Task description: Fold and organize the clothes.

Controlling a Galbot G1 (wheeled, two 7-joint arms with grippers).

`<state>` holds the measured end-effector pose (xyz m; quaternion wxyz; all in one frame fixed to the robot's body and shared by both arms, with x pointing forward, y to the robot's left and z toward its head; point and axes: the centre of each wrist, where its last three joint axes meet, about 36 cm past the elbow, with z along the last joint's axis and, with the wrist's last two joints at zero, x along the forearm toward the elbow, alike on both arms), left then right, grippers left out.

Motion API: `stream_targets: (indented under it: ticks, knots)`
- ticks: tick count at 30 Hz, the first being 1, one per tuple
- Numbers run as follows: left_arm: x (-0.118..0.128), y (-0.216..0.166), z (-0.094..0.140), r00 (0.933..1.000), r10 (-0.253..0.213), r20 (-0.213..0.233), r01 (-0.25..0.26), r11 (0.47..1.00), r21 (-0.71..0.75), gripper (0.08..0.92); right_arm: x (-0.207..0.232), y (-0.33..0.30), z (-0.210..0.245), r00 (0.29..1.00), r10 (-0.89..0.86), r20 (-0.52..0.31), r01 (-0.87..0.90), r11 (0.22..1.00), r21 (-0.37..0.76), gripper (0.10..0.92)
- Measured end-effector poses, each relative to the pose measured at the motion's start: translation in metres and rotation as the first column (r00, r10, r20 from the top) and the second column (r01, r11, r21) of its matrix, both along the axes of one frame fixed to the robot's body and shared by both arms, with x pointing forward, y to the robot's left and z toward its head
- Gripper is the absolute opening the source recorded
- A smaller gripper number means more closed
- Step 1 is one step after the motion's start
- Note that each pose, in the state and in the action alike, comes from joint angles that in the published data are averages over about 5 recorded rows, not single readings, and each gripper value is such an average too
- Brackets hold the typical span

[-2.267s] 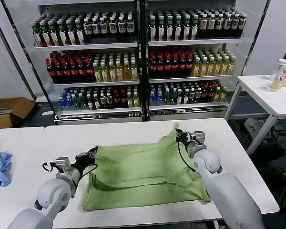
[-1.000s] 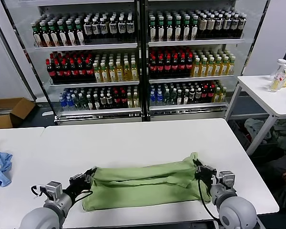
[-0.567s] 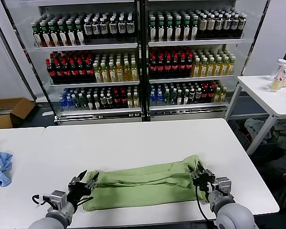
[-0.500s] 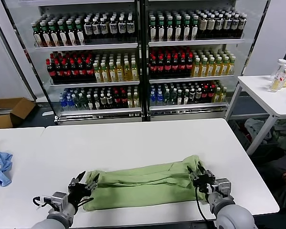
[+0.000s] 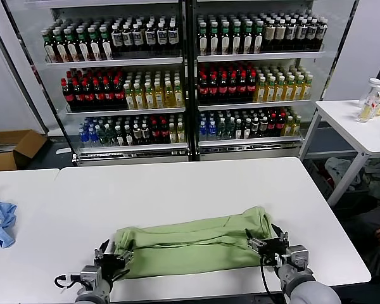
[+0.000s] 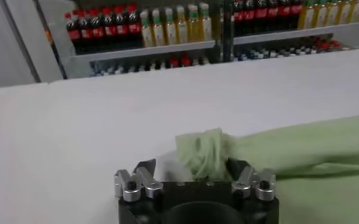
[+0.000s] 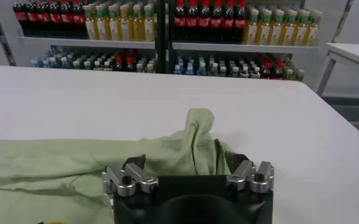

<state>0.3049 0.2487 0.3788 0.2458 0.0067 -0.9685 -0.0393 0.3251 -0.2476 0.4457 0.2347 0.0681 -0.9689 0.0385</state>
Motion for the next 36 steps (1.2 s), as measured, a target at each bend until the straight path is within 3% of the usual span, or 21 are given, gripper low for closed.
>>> stream_targets:
  ticks: [11, 20, 29, 36]
  knots:
    - [-0.007, -0.002, -0.004, 0.9995, -0.013, -0.027, 0.011, 0.998, -0.062, 0.375, -0.004, 0.003, 0.003, 1.0, -0.002, 0.007, 0.002, 1.0, 0.006, 0.823]
    - [-0.003, 0.019, 0.008, 0.9988, -0.025, -0.041, 0.017, 0.984, -0.178, 0.129, -0.004, 0.0, 0.008, 1.0, -0.006, 0.024, 0.006, 1.0, 0.001, 0.823]
    - [0.006, 0.088, 0.035, 0.9981, 0.061, -0.013, -0.062, 0.978, -0.197, 0.097, 0.0, -0.002, 0.011, 0.999, -0.002, 0.043, 0.002, 1.0, 0.0, 0.822]
    - [0.017, 0.157, 0.073, 0.9842, 0.171, 0.044, -0.158, 0.965, -0.209, 0.097, 0.004, -0.002, 0.013, 0.999, 0.004, 0.054, -0.004, 1.0, -0.002, 0.823]
